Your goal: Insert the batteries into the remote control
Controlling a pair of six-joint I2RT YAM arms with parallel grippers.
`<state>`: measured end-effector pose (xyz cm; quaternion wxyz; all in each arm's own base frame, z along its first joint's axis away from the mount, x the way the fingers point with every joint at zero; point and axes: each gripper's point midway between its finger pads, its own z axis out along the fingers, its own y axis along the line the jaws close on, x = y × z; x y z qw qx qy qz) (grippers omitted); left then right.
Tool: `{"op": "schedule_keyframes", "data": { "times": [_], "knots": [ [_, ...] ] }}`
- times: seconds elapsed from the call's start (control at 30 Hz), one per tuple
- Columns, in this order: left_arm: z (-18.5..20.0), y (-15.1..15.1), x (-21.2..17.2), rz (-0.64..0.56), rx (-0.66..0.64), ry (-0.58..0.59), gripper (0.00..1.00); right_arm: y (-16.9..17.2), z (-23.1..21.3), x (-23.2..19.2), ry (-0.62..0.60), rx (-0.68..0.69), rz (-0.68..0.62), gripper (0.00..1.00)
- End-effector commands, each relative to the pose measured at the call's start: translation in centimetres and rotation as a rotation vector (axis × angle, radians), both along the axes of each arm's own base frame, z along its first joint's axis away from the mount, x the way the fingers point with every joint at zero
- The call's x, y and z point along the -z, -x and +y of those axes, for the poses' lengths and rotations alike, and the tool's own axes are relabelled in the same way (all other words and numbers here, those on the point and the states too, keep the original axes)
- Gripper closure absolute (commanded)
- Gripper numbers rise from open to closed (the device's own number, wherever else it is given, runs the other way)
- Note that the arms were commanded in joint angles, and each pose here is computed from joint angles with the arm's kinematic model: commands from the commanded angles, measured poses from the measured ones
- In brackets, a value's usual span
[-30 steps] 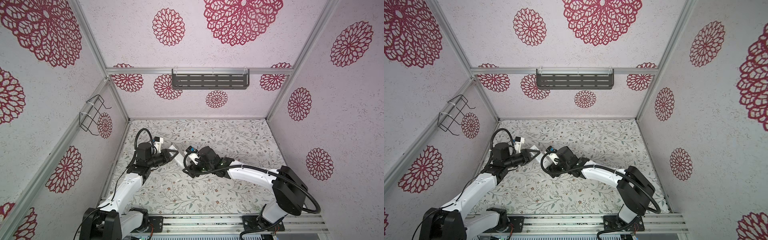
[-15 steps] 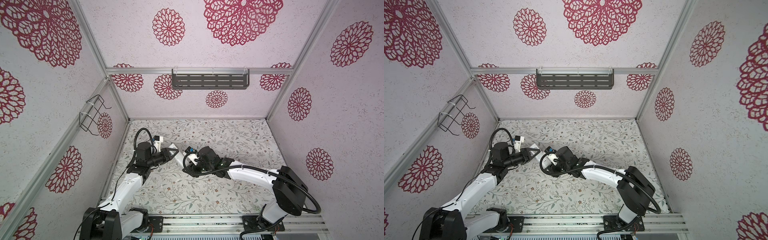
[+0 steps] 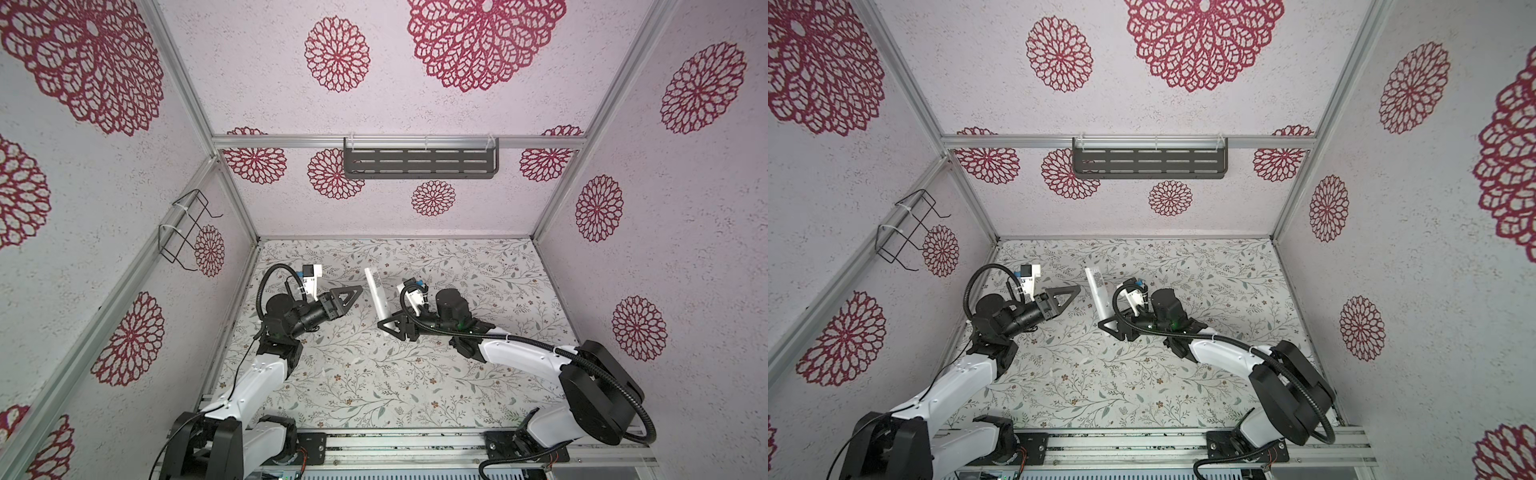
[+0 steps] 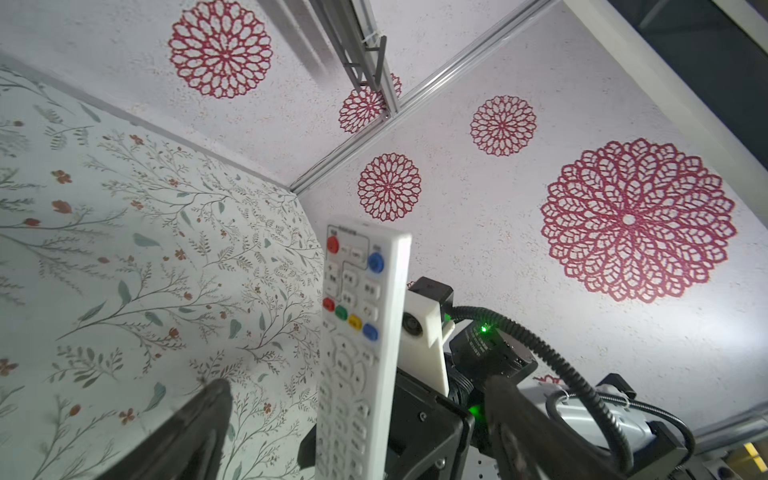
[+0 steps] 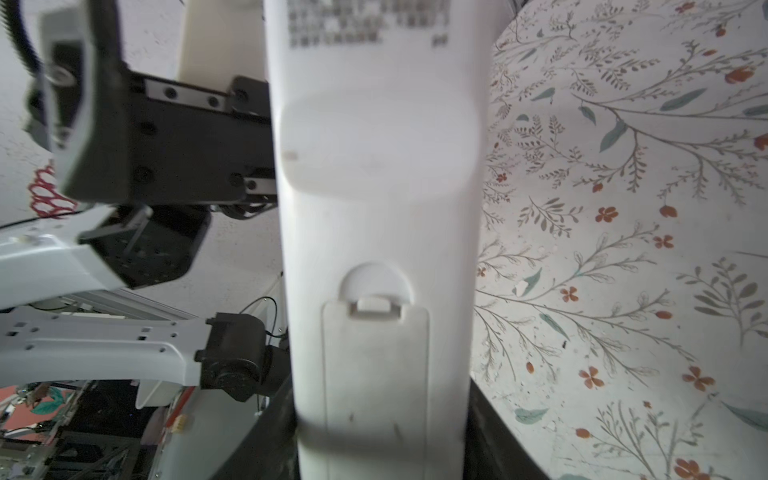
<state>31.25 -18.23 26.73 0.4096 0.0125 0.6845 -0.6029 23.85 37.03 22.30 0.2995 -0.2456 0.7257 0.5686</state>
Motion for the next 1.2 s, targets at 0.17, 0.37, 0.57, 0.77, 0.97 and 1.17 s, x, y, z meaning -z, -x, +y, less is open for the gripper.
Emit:
{"op": "schedule_keyframes", "data": {
  "times": [0.17, 0.37, 0.57, 0.77, 0.97, 1.17],
  "knots": [
    [-3.3, 1.2, -2.9, -0.171, 0.139, 0.107, 0.02, 2.1, -0.3, -8.7, -0.361, -0.088, 0.017, 0.64],
    [-4.8, 1.4, -3.6, -0.201, 0.187, 0.151, 0.02, 2.0, -0.1, -8.4, -0.357, -0.092, 0.04, 0.65],
    [-5.9, 1.4, -3.7, -0.199, 0.226, 0.173, 0.22, 1.9, 0.1, -7.6, -0.33, -0.087, 0.049, 0.65],
    [-6.4, 1.2, -3.7, -0.189, 0.254, 0.187, 0.65, 1.7, 0.2, -7.3, -0.322, -0.083, 0.05, 0.64],
    [-6.7, 0.9, -3.2, -0.162, 0.262, 0.158, 0.74, 1.1, 0.2, -6.4, -0.304, -0.072, 0.068, 0.57],
    [-6.7, 0.5, -1.7, -0.118, 0.234, 0.085, 0.74, 0.6, -0.2, -6.2, -0.296, -0.072, 0.053, 0.61]
  ]
}}
